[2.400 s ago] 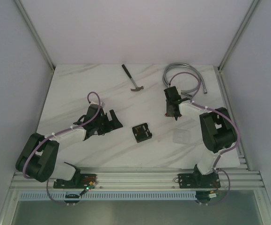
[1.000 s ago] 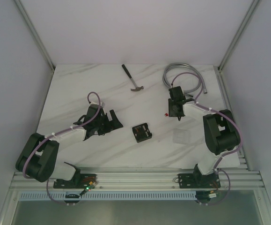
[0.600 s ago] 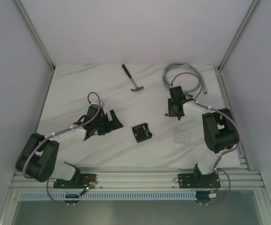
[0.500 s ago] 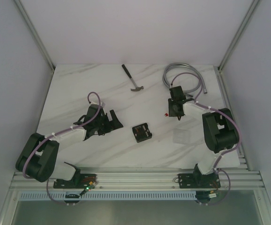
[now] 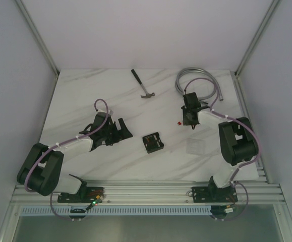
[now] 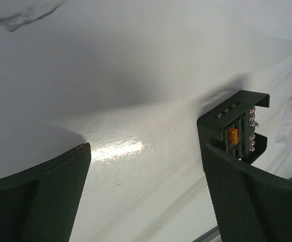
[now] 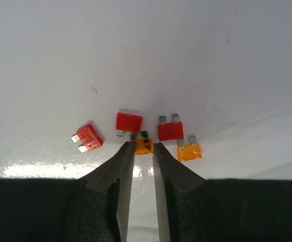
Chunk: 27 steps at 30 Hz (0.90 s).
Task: Snap on the fuse box
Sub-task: Pick up the fuse from the center of the board.
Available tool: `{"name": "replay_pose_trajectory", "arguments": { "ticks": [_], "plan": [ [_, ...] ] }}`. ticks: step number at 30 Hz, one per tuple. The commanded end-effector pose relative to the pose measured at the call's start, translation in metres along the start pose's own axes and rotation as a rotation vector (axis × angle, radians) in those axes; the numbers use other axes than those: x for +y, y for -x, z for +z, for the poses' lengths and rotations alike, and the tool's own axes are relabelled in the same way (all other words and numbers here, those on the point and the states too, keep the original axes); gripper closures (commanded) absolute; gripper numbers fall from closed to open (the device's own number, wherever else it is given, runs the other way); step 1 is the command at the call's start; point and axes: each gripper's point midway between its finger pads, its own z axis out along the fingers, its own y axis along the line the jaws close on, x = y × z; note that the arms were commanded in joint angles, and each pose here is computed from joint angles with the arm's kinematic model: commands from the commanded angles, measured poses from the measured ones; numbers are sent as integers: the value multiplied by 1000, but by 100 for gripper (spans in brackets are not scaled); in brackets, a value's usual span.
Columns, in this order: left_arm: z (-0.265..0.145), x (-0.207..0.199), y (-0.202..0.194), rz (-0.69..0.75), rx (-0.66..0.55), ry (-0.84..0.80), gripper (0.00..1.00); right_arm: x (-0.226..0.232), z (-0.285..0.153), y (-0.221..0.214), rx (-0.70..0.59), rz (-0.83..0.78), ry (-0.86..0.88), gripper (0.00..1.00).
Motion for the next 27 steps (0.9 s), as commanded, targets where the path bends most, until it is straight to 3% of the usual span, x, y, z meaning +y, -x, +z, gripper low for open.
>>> {"name": "replay_pose_trajectory", "arguments": {
  "ticks": [1, 13, 22, 27],
  "plan": [
    [-2, -5, -3, -1, 16, -12, 0, 4, -8, -22, 55, -19, 28, 79],
    [-5, -14, -3, 3, 15, -37, 0, 32, -27, -62, 145, -59, 83, 73],
    [-5, -15, -2, 4, 13, -36, 0, 40, -45, -39, 84, -73, 111, 62],
    [-5, -15, -2, 5, 14, -37, 0, 41, -42, -49, 153, -133, 123, 57]
  ]
}}
